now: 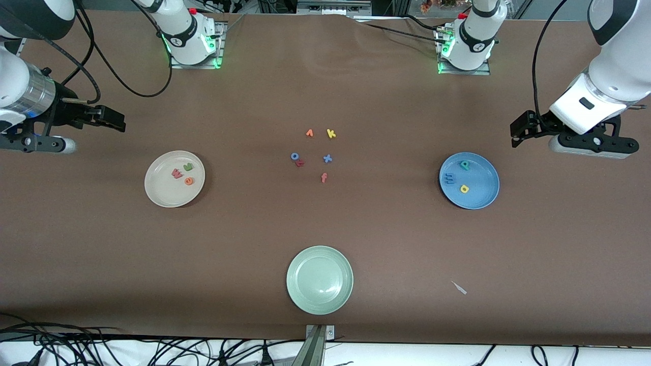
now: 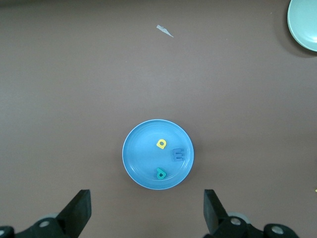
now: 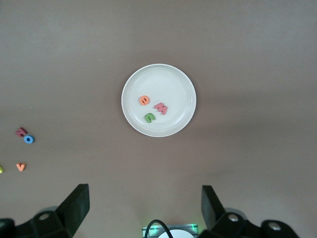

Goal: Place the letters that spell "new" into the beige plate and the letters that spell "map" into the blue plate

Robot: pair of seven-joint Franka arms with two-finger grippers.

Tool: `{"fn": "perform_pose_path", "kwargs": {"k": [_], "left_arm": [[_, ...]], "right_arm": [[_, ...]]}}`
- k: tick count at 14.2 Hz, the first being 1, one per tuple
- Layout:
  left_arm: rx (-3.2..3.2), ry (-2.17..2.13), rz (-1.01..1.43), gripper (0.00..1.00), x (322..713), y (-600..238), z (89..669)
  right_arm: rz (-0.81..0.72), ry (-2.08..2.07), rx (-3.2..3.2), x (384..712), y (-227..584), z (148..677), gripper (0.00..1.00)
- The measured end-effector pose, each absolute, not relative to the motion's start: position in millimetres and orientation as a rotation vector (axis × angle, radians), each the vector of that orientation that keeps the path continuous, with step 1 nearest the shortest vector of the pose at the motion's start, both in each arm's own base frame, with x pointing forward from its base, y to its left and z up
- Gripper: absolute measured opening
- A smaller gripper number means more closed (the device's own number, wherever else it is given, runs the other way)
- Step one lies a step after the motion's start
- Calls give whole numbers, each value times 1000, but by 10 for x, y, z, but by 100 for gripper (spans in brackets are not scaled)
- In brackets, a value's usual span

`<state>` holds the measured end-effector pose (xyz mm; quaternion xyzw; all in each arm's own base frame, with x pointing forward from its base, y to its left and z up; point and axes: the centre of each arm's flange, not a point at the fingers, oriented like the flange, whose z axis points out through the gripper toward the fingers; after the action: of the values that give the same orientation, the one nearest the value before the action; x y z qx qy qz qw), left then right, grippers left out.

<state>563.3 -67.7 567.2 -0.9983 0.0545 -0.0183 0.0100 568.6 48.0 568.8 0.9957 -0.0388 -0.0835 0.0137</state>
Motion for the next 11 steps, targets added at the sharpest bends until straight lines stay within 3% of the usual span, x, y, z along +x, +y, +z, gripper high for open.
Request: {"fn": "perform_pose_path", "kwargs": {"k": [11], "left_arm": [[-3116,170,-57,100,5633,-677,5672]], "right_arm": [[-253,-83,3105,5709,492,5623,100]]}}
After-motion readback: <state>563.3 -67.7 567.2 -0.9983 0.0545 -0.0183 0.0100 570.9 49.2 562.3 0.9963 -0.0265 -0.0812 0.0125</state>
